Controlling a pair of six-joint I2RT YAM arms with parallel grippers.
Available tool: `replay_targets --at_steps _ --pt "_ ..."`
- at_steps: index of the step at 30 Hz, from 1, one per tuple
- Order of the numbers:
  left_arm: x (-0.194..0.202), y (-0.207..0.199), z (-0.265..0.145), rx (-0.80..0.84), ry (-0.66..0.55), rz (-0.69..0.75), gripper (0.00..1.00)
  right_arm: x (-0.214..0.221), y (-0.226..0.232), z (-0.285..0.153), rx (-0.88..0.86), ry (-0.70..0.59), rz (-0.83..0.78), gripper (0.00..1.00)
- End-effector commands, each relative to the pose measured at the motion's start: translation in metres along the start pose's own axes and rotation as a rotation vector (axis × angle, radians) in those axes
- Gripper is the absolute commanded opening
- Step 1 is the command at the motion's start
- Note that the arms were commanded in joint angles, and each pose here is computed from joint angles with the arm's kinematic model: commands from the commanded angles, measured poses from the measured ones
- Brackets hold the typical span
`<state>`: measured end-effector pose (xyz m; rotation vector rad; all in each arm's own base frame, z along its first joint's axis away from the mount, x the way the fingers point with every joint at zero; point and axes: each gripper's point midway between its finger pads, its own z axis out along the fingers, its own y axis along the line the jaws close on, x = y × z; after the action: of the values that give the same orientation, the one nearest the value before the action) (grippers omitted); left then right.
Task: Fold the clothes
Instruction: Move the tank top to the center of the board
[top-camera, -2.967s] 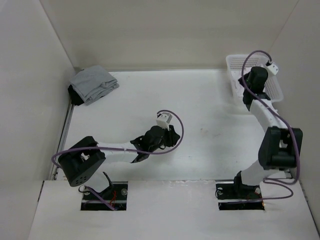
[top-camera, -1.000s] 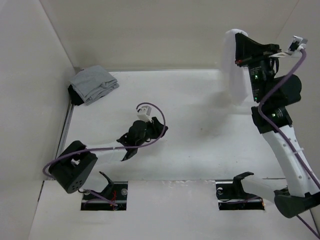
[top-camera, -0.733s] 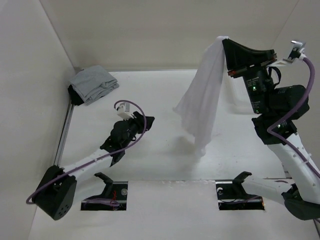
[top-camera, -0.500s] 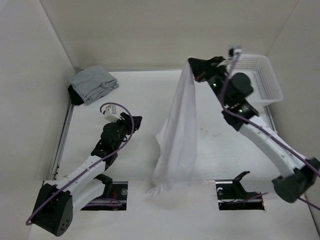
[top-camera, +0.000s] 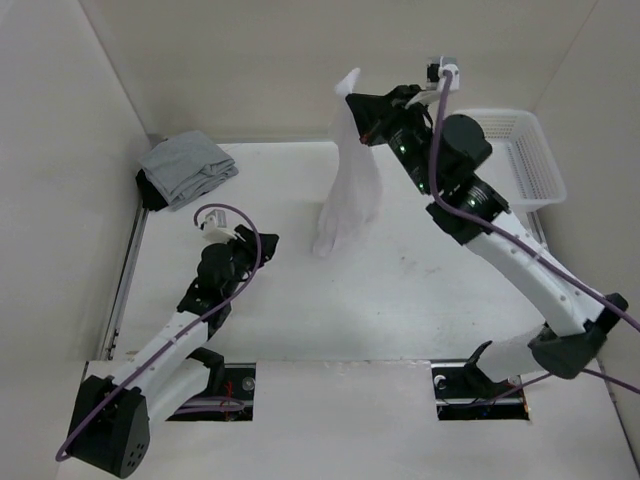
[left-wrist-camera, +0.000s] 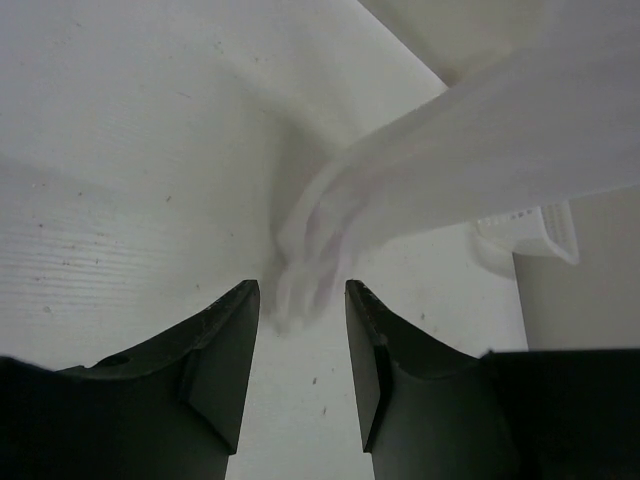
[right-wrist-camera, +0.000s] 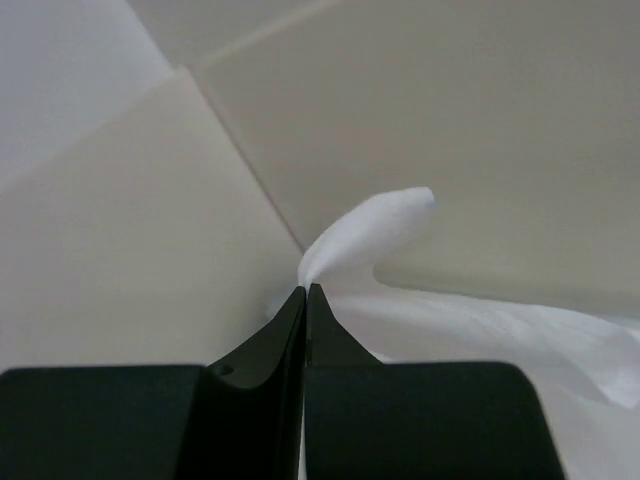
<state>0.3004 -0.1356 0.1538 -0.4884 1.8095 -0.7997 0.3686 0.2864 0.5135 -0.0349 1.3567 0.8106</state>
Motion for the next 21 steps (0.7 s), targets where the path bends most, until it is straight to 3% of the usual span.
replay_targets --at_steps 1,3,4,8,10,14,16,17,18,21 --pt "-0.039 -0.036 -0.006 0.090 -0.097 -0.033 0.38 -0.016 0.040 -0.039 0.021 -0.037 -0.078 0.01" --pt "-0.046 -0.034 -0.010 0.083 -0.125 -0.044 0.38 0.046 0.043 -0.052 0.065 0.056 -0.078 0.03" --pt "-0.048 -0.026 -0.012 0.061 -0.138 -0.047 0.38 0.137 0.042 -0.072 0.136 0.161 -0.067 0.09" --pt "-0.042 0.009 -0.017 -0.052 -0.142 -0.061 0.38 0.278 0.054 -0.129 0.177 0.314 -0.064 0.34" --pt "-0.038 0.036 -0.021 -0.127 -0.146 -0.071 0.38 0.294 0.067 -0.153 0.147 0.343 -0.043 0.40" --pt "-0.024 0.062 -0.022 -0.194 -0.116 -0.068 0.38 0.272 0.057 -0.164 0.133 0.318 -0.025 0.40" --pt "-0.017 0.069 -0.020 -0.217 -0.101 -0.062 0.38 0.263 0.032 -0.159 0.169 0.304 -0.035 0.28" --pt "-0.012 0.071 -0.018 -0.225 -0.083 -0.058 0.38 0.259 0.007 -0.151 0.199 0.306 -0.034 0.14" --pt "-0.009 0.069 -0.016 -0.225 -0.067 -0.055 0.38 0.260 -0.007 -0.146 0.212 0.320 -0.030 0.09" --pt "0.000 0.063 -0.007 -0.224 -0.032 -0.019 0.37 0.278 -0.059 -0.130 0.279 0.423 0.010 0.04"
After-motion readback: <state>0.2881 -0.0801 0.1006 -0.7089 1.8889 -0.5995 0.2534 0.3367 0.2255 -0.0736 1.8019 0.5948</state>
